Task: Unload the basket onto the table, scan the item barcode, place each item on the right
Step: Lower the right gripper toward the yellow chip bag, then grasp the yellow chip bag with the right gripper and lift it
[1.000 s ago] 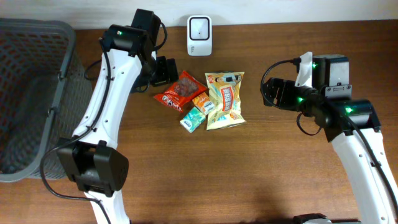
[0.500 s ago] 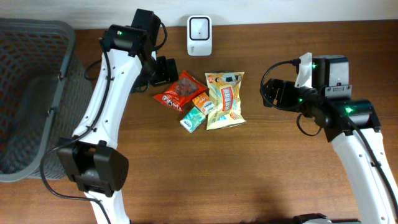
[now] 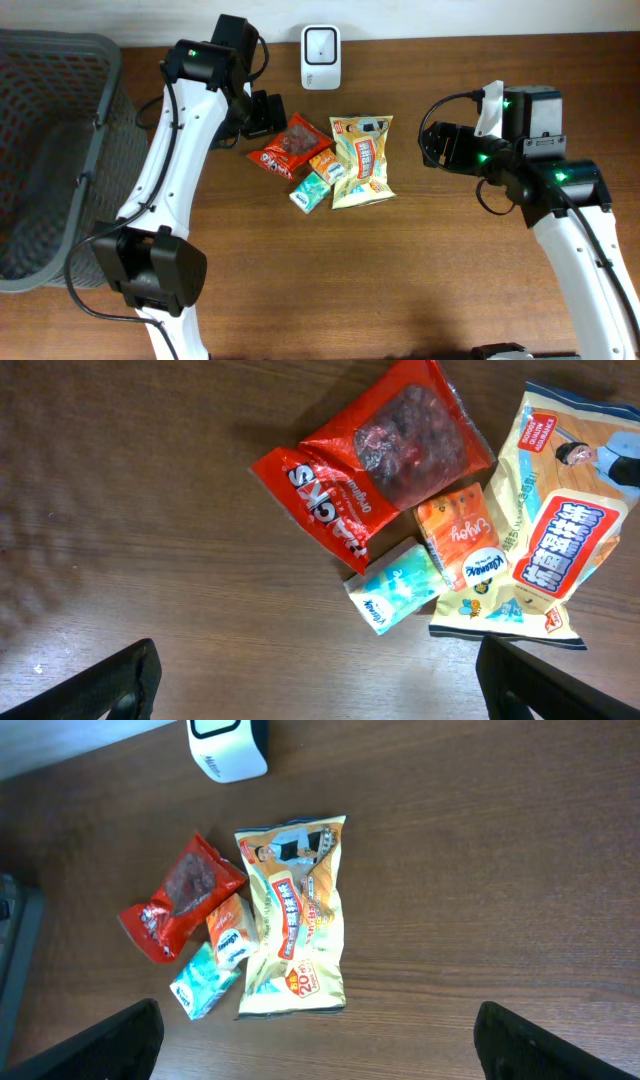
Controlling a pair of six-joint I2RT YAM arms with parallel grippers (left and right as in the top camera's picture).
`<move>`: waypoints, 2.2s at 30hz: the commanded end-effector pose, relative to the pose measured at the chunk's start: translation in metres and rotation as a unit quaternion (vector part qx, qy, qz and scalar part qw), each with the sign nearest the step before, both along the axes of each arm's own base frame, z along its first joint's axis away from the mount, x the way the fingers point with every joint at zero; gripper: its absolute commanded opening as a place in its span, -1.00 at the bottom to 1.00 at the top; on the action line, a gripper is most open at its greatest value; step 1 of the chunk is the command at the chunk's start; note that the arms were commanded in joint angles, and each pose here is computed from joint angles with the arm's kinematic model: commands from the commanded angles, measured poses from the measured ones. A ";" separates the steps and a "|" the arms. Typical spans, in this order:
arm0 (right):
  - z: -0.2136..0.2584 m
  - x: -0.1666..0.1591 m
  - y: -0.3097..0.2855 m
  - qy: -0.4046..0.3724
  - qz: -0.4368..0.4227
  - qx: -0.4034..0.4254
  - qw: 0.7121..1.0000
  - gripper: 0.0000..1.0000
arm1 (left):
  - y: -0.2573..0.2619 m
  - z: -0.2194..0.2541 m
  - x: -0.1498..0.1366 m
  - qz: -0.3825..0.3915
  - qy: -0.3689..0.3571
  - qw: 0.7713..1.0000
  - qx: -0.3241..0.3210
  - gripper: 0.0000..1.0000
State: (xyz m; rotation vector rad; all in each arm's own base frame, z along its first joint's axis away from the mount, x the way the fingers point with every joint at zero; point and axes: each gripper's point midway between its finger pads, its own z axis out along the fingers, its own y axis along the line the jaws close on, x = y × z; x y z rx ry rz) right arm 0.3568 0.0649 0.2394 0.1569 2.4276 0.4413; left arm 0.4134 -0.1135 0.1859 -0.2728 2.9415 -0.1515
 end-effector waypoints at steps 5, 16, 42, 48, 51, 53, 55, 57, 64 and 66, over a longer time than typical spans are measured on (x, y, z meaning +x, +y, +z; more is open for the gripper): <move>-0.017 0.016 0.005 0.025 -0.006 0.012 1.000 0.97 | 0.001 0.013 0.001 0.007 -0.019 1.000 -0.003 0.98; -0.066 0.065 0.029 0.043 0.016 0.059 0.997 0.82 | 0.001 0.013 0.001 0.007 -0.019 1.000 -0.003 0.98; -0.214 0.086 0.080 0.145 0.044 0.010 0.988 -0.85 | 0.001 0.013 0.001 0.007 -0.019 1.000 -0.003 0.98; -0.122 0.073 -0.034 0.163 -0.109 -0.161 0.967 -0.92 | 0.001 0.013 0.001 0.007 -0.019 1.000 -0.003 0.98; -0.079 0.044 -0.108 0.163 -0.285 -0.318 0.889 -0.92 | 0.001 0.013 0.001 0.007 -0.019 1.000 -0.003 0.98; -0.070 0.029 -0.136 0.154 -0.350 -0.385 0.840 -0.92 | 0.001 0.013 0.001 0.007 -0.019 1.000 -0.003 0.98; -0.082 0.027 -0.143 0.161 -0.349 -0.416 0.824 -0.92 | 0.001 0.013 0.001 0.007 -0.019 1.000 -0.003 0.98; -0.107 0.030 -0.136 0.181 -0.332 -0.428 0.821 -0.92 | 0.001 0.013 0.001 0.007 -0.019 1.000 -0.003 0.98; -0.174 0.044 -0.043 0.178 -0.213 -0.468 0.839 -0.62 | 0.001 0.013 0.001 0.007 -0.019 1.000 -0.003 0.98; -0.173 0.045 -0.014 0.159 -0.187 -0.468 0.849 -0.04 | 0.001 0.013 0.001 0.007 -0.019 1.000 -0.003 0.98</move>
